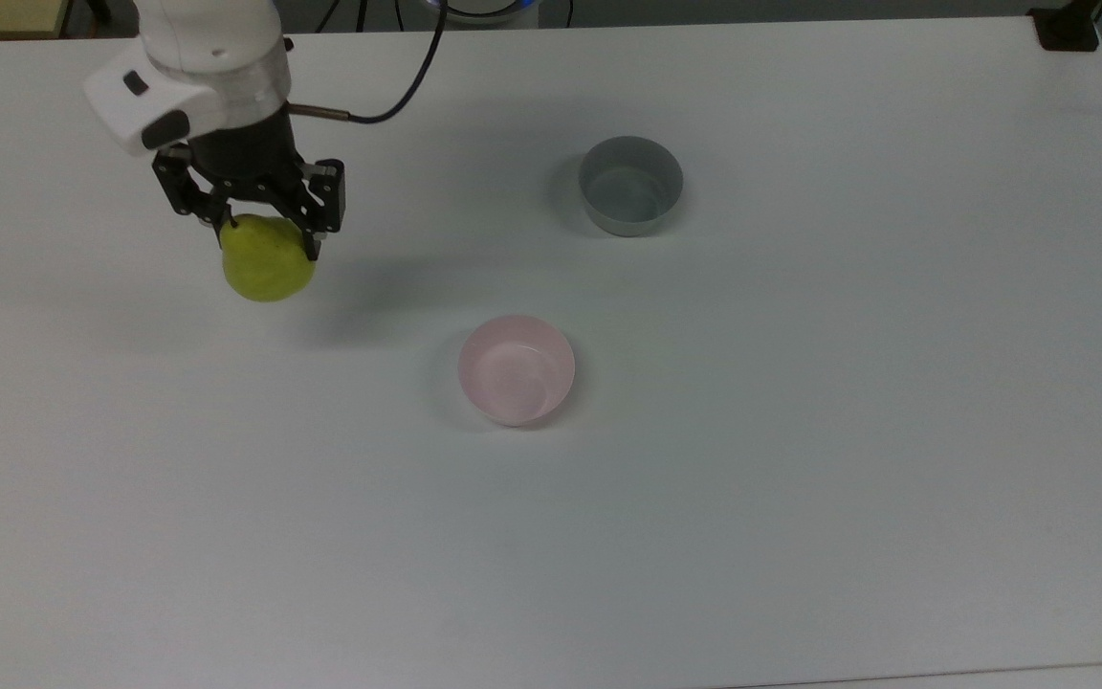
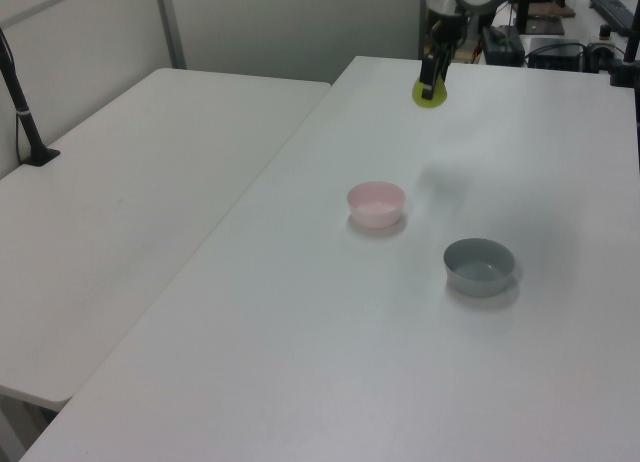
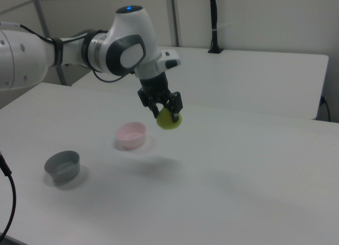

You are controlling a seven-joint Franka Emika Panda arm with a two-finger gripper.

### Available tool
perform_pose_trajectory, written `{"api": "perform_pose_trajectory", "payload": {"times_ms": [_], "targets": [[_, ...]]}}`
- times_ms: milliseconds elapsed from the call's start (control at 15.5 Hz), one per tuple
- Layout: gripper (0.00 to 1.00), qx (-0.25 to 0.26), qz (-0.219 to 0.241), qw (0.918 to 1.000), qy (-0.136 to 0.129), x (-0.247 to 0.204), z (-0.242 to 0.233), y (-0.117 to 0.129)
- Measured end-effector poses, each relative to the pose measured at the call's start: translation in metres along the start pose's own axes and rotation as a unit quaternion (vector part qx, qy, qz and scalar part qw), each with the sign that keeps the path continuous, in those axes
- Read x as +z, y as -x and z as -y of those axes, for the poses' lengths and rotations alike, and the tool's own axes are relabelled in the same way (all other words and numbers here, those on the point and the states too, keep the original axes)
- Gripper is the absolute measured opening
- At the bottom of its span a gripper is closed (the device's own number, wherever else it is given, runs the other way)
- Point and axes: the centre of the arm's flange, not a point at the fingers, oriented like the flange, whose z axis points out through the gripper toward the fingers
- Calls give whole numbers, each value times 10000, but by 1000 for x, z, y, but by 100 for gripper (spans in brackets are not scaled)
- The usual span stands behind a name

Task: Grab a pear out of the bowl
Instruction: 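Carry the pear beside the pink bowl and lower it to the table, then open the gripper, release the pear, and raise the gripper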

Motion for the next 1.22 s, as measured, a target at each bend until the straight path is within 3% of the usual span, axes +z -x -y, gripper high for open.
{"api": "perform_pose_trajectory", "payload": {"times_ms": [386, 579, 708, 900, 1029, 1222], "targets": [[74, -400, 437, 9980, 237, 101, 49, -11], [74, -480, 525, 9969, 349, 128, 52, -11], [75, -489, 534, 9967, 367, 135, 52, -11], [100, -487, 521, 9968, 373, 134, 51, -12], [100, -485, 466, 9970, 376, 129, 51, -15], [100, -394, 137, 9985, 355, 84, 45, -24]]}}
